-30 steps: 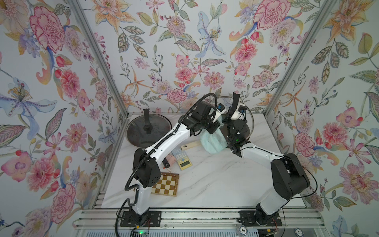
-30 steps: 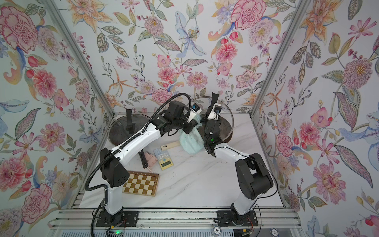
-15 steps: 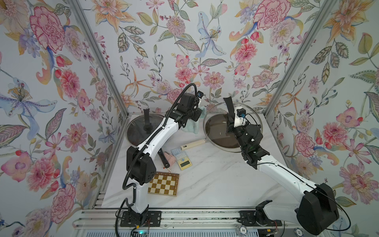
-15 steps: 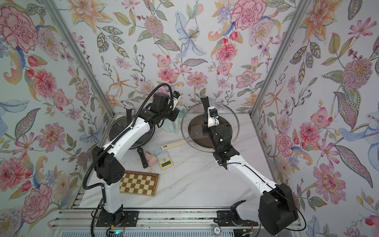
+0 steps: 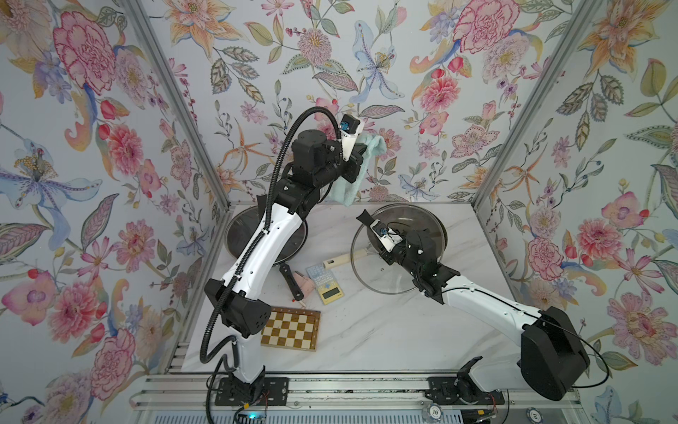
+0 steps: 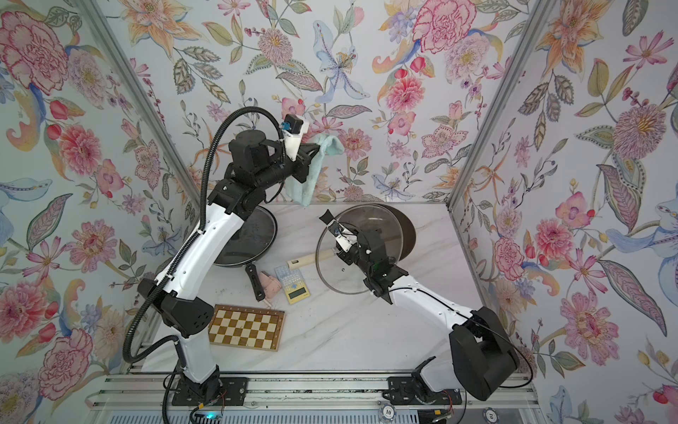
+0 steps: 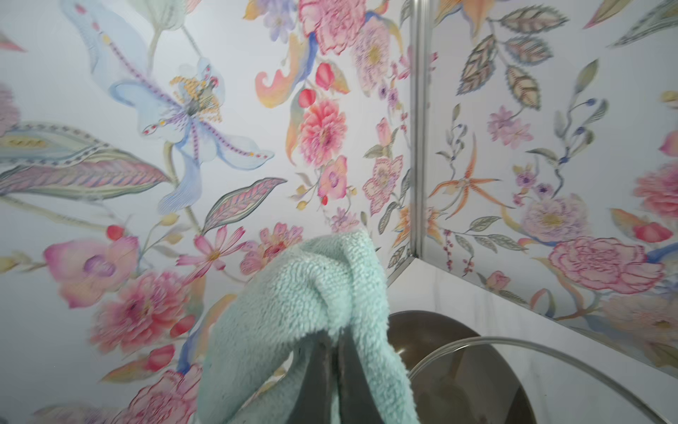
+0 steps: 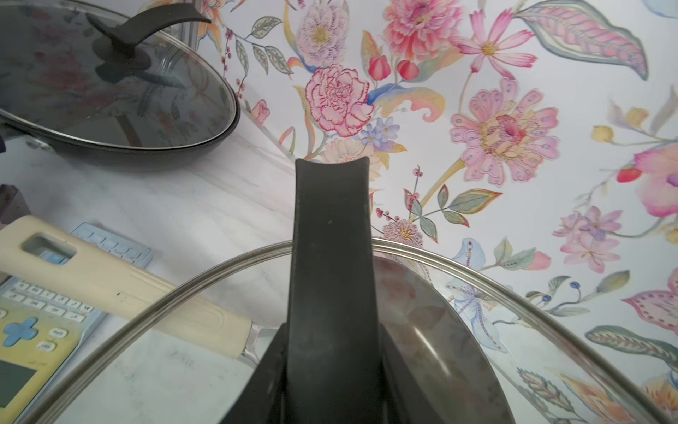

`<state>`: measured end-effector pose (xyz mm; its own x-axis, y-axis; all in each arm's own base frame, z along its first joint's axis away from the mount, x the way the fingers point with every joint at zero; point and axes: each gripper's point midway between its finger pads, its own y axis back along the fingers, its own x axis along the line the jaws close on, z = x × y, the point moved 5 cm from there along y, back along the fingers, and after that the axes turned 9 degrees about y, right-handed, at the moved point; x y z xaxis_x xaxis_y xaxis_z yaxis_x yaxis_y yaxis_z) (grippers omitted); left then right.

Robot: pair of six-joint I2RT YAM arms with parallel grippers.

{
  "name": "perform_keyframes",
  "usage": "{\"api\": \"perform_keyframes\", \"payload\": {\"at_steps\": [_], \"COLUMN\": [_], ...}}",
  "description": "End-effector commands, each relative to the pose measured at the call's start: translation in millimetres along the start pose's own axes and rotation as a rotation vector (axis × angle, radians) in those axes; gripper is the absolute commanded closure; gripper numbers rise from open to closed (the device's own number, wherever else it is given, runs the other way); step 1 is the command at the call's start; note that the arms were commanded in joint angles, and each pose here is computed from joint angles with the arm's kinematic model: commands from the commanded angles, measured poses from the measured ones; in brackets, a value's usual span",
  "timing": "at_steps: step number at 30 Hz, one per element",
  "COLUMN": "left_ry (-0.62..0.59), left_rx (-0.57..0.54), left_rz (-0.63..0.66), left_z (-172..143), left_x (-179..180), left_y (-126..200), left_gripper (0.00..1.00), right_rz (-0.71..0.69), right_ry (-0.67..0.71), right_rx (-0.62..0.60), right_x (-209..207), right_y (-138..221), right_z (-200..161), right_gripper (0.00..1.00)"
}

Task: Wipe the pot lid with a cloth
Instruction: Wipe the pot lid.

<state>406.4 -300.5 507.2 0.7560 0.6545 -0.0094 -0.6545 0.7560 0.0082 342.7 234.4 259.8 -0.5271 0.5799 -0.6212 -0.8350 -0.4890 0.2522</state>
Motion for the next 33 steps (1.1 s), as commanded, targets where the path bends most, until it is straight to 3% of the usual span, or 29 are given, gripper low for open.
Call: {"api": "perform_keyframes", "payload": {"at_steps": [1, 6, 17, 24, 33], "left_ry": [-0.011, 0.038, 0.090, 0.039, 0.097], "left_rx": [0.020, 0.097, 0.300, 0.462, 0.419], "left_rz": [-0.243, -0.391, -0.366, -0.133, 0.150], "left_z": [-15, -44, -114, -151, -157], "left_x": [-52, -90, -86, -44, 29], "left_y": [-24, -40, -55, -46, -30], "left_gripper": [1.00, 1.00, 1.00, 1.00, 1.00], "right_rz": [-0.143, -0.142, -0.271, -0.403, -0.442], "right_ry": [0.064, 0.086, 0.230, 0.184, 0.130], "right_rx": [-0.216, -0.255, -0.331, -0.357, -0.360], "right_x": [-44, -39, -40, -64, -73], "right_y": [11, 12, 44, 67, 88], "right_z": [66, 81, 114, 121, 114], "right_gripper": [1.00, 1.00, 1.00, 1.00, 1.00]}}
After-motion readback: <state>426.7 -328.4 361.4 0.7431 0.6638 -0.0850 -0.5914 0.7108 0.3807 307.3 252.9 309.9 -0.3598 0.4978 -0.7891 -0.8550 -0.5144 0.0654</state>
